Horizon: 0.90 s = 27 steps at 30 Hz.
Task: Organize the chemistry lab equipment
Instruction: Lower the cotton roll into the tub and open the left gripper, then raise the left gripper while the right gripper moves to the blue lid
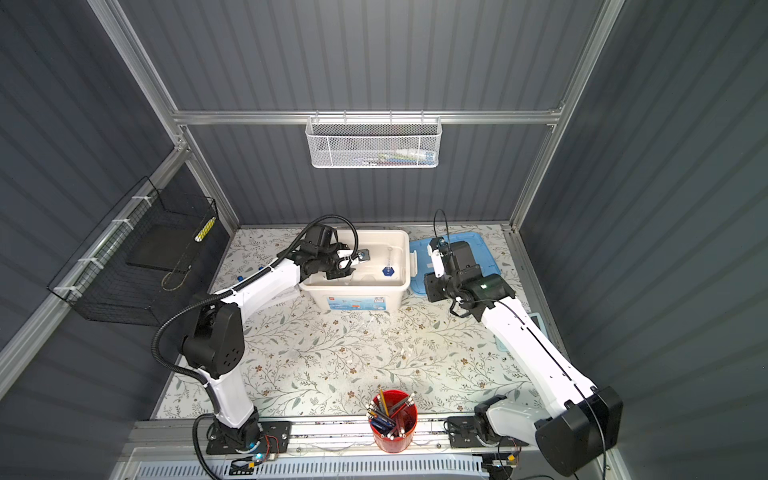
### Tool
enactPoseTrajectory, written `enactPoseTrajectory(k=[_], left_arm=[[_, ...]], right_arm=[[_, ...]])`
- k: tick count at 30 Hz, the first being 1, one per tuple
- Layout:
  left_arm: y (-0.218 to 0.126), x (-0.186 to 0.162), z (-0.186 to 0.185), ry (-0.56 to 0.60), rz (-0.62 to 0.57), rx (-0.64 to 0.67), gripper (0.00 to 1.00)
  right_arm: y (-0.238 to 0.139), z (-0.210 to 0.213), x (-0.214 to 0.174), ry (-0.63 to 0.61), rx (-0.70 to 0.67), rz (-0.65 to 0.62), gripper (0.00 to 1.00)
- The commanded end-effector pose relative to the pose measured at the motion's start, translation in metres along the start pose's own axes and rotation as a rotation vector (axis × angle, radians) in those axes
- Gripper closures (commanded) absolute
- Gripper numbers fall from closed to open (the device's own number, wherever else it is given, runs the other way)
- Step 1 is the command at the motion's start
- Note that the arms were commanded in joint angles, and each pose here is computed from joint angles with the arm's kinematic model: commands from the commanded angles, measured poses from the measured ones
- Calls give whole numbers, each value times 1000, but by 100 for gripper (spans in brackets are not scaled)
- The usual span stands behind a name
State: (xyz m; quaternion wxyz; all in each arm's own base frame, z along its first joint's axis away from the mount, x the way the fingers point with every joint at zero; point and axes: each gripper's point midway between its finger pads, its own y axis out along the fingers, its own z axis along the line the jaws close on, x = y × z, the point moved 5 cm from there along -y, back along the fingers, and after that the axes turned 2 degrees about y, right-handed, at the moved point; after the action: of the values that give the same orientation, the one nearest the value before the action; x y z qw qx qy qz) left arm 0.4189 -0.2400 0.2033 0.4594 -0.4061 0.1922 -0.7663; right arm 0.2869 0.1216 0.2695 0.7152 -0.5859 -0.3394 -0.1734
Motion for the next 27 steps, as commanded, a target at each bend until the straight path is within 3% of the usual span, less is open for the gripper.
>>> enactPoseTrajectory(k=[1,8,13,21,27], left_arm=[[-22,14,16,-21,-58,46,42],[-49,26,22,-29,-106,105,40],[-83,36,37,-64,-144,222,40],[-153,49,51,-213,-247,465,38],[-193,43,58,-376,-244,605,35]], right_arm=[[-6,-1,5,4,-1,-6,56],[-12,-2,7,5,-11,-13,55],[-16,-3,12,23,-17,-25,52],[-18,-22,24,127,-69,-20,47],[-17,-44,31,181,-93,-18,46]])
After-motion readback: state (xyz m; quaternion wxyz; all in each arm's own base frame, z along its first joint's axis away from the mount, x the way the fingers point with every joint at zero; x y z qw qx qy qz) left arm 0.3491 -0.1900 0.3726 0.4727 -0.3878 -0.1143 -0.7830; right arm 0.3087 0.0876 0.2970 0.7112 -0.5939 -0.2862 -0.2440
